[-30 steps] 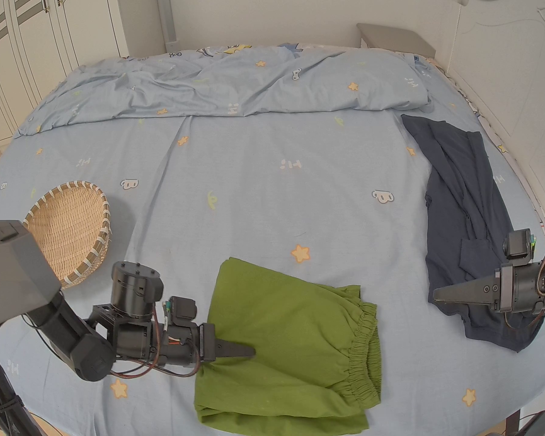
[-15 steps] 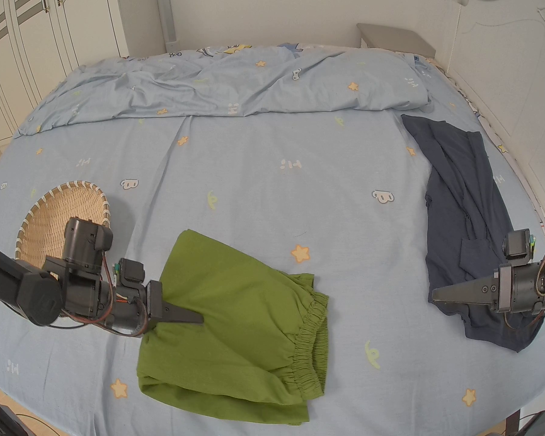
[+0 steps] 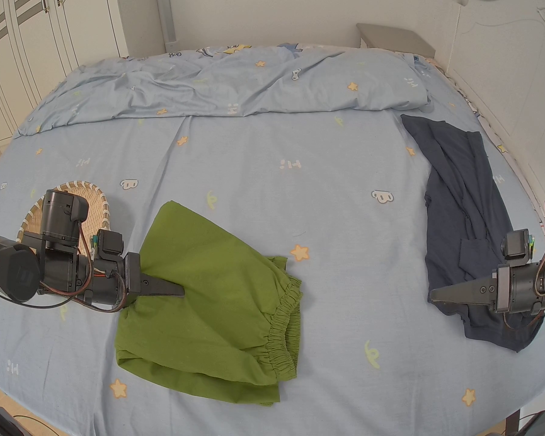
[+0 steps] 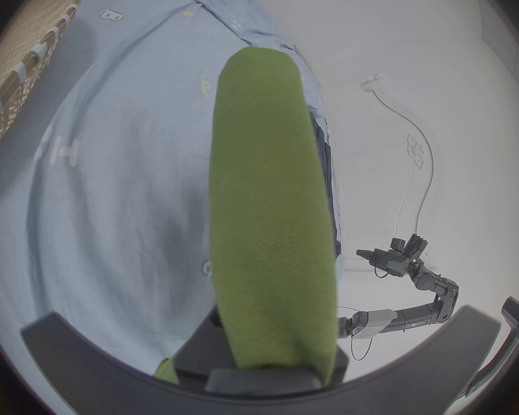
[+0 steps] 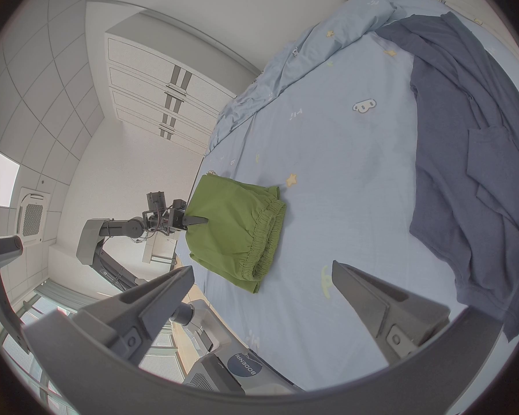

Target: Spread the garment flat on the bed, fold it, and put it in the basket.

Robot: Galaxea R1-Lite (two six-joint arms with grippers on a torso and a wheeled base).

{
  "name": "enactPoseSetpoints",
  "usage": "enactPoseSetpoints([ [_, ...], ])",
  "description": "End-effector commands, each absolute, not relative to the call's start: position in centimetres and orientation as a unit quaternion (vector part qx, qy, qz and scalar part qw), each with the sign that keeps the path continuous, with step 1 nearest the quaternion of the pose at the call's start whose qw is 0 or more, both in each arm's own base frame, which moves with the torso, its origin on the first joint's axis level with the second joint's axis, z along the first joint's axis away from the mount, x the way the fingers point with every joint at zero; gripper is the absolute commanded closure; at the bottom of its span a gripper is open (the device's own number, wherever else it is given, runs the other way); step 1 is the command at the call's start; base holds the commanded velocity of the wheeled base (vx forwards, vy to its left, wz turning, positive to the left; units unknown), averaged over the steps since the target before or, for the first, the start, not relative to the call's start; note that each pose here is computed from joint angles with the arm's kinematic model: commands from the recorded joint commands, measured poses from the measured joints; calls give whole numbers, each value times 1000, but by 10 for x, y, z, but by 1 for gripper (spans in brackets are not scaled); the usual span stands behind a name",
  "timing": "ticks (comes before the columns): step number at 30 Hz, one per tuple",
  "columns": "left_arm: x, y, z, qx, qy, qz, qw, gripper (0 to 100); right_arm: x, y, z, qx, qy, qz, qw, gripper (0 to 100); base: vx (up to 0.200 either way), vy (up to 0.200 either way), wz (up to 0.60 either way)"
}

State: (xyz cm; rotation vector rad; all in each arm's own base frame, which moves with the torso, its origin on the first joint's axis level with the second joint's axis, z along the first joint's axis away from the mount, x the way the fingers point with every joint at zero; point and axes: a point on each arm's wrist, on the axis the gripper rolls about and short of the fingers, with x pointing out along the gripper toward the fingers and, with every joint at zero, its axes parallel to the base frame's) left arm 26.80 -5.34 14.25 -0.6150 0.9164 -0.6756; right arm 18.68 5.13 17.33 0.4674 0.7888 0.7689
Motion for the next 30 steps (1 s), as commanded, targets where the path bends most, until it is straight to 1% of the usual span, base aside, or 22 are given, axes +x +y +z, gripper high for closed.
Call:
enactPoseSetpoints([
  [1,267,-53,153,-280,438,-314,794,100,187,51,173,220,372,362,826,0,0,200,0],
  [7,260,-53,165,-246,459,-320,792,100,187,51,173,220,373,362,826,0,0,200,0],
  [24,256,-62,159,-238,476,-330,780,100,187,51,173,220,373,362,826,0,0,200,0],
  [29,256,-62,161,-236,471,-331,783,100,187,51,173,220,373,362,826,0,0,200,0],
  [30,256,-63,163,-234,469,-332,784,100,187,52,173,220,373,363,825,0,0,0,0],
])
